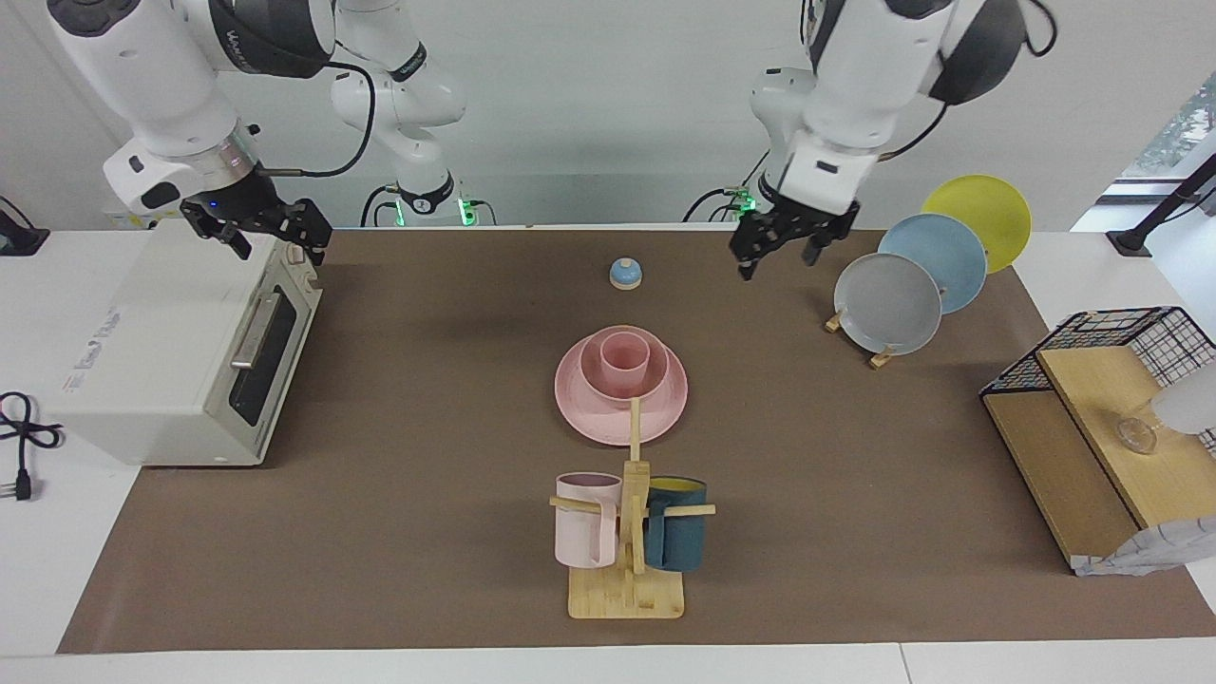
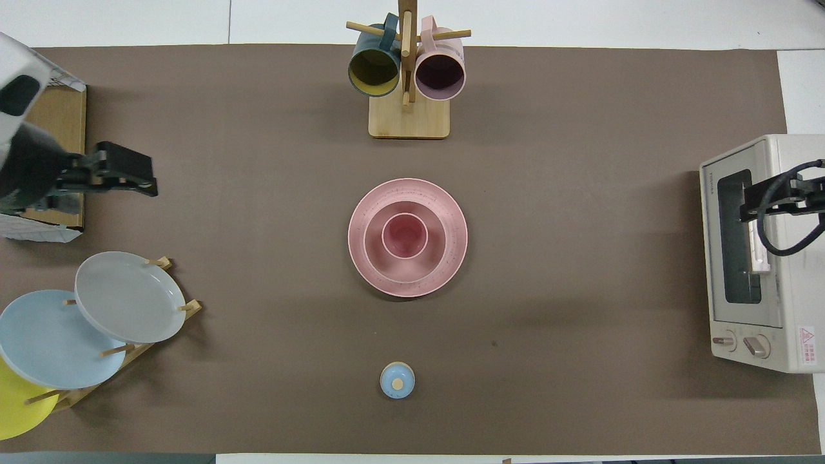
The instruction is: Organize tableware
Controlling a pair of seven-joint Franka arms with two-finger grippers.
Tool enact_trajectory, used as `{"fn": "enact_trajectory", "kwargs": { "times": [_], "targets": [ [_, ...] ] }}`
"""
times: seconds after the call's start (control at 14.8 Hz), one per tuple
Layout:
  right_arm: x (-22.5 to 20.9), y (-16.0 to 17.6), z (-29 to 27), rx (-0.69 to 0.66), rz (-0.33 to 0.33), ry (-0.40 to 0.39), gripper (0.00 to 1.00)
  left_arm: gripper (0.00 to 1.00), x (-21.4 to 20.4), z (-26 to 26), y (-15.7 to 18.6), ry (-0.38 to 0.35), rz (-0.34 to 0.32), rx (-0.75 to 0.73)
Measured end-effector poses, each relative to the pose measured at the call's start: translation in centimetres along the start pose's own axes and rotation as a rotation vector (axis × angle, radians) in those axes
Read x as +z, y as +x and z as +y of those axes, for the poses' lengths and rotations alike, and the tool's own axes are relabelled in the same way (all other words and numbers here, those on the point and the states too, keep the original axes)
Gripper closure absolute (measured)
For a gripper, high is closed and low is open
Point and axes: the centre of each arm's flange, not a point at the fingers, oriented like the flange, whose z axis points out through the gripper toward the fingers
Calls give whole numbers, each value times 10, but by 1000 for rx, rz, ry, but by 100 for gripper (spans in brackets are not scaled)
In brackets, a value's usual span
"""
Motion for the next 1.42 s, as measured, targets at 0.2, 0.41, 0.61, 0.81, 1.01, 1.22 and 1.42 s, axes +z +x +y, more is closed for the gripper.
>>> {"fn": "enact_trajectory", "kwargs": {
  "times": [0.2,0.41,0.61,0.81,1.01,1.22,1.42],
  "targets": [
    [-4,-2,0,-1,3,1,0,0,15,-43,4,0,-16,52],
    [-4,-2,-2,-4,4,1,0,0,23,-42,6,-2,6,64],
    [-4,-3,-4,-7,4,2,0,0,22,-43,4,27,7,74],
    [-4,-3,-4,-7,4,2,0,0,20,-40,-3,53,-21,89],
    [-4,-3,-4,-7,4,2,0,0,4,-40,-7,63,-29,91],
    [-4,-3,-4,-7,4,2,0,0,3,-42,-6,63,-28,98],
    [-4,-3,-4,-7,4,2,0,0,19,-42,-4,64,-41,102]
  ]
}}
